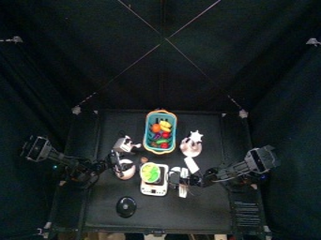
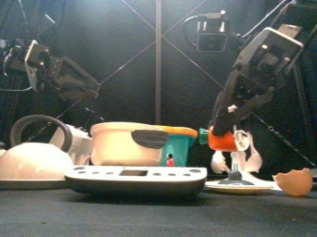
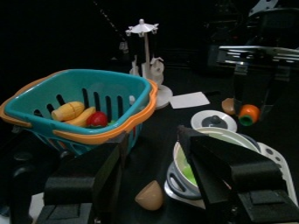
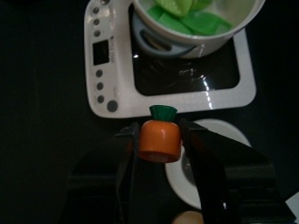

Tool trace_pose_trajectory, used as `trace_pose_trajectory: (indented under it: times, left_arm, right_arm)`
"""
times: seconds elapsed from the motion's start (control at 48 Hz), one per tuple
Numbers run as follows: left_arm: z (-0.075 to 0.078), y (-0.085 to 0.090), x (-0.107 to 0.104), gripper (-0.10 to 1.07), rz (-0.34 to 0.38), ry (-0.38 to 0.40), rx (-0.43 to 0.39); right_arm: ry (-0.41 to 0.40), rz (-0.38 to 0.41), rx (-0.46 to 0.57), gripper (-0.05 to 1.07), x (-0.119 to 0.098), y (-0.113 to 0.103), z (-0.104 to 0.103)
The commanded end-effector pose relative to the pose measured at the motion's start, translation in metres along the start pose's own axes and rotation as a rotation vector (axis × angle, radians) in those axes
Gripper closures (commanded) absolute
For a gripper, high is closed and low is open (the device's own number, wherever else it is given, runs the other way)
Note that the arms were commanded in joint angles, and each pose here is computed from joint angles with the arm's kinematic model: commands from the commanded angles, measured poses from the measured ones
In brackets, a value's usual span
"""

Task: Place carrot top into basket

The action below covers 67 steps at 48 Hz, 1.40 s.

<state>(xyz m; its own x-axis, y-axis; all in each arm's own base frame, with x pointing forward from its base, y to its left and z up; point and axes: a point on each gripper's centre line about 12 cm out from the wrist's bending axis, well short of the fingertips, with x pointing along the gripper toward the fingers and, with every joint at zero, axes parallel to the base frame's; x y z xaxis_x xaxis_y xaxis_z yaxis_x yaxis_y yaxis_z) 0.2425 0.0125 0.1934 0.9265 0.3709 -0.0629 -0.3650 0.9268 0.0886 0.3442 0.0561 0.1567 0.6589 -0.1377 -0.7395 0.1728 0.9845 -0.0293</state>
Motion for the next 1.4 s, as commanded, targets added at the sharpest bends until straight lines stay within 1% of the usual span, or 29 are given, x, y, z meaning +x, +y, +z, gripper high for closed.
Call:
trace_pose_trajectory:
  times: [0.0, 0.062, 0.229, 0.333, 0.375, 0.542, 0.604, 0.708, 0.854, 0.917, 1.0, 1.083, 1.375]
  left_arm:
    - [0.004, 0.000, 0.002, 0.11, 0.003, -0.013, -0.002]
    - [0.004, 0.000, 0.002, 0.11, 0.002, -0.014, -0.001]
    - [0.004, -0.001, 0.002, 0.11, 0.003, -0.014, -0.005]
    - [0.004, -0.001, 0.002, 0.11, 0.002, -0.015, -0.002]
    - [0.004, -0.001, 0.002, 0.11, 0.002, -0.015, -0.002]
    - [0.006, -0.001, 0.003, 0.11, 0.005, -0.018, -0.007]
    - [0.007, -0.001, 0.003, 0.11, 0.004, -0.021, -0.008]
    - [0.009, -0.002, 0.005, 0.11, 0.003, -0.029, -0.009]
    - [0.008, -0.001, 0.004, 0.11, 0.003, -0.025, -0.004]
    - [0.007, -0.001, 0.003, 0.11, 0.002, -0.024, -0.006]
    - [0.007, -0.001, 0.003, 0.12, 0.002, -0.024, -0.005]
    - [0.006, -0.001, 0.003, 0.11, 0.001, -0.020, -0.003]
    - [0.000, 0.000, 0.000, 0.12, -0.002, -0.004, 0.003]
  right_arm:
    - [-0.094, -0.005, -0.012, 0.39, -0.013, -0.008, 0.028]
    - [-0.135, -0.025, -0.025, 0.39, -0.017, -0.017, 0.040]
    - [-0.238, -0.109, -0.044, 0.39, -0.025, -0.052, 0.076]
    - [-0.285, -0.170, -0.044, 0.39, -0.029, -0.076, 0.094]
    - [-0.305, -0.201, -0.037, 0.39, -0.031, -0.090, 0.103]
    - [-0.347, -0.302, 0.037, 0.39, -0.036, -0.139, 0.125]
    - [-0.349, -0.328, 0.069, 0.39, -0.035, -0.153, 0.129]
    - [-0.326, -0.362, 0.108, 0.39, -0.024, -0.172, 0.129]
    - [-0.277, -0.364, 0.143, 0.38, 0.002, -0.186, 0.123]
    - [-0.267, -0.338, 0.151, 0.37, 0.014, -0.187, 0.123]
    - [-0.267, -0.307, 0.157, 0.36, 0.023, -0.187, 0.123]
    - [-0.271, -0.281, 0.159, 0.33, 0.028, -0.186, 0.125]
    - [-0.265, -0.279, 0.166, 0.23, 0.029, -0.186, 0.122]
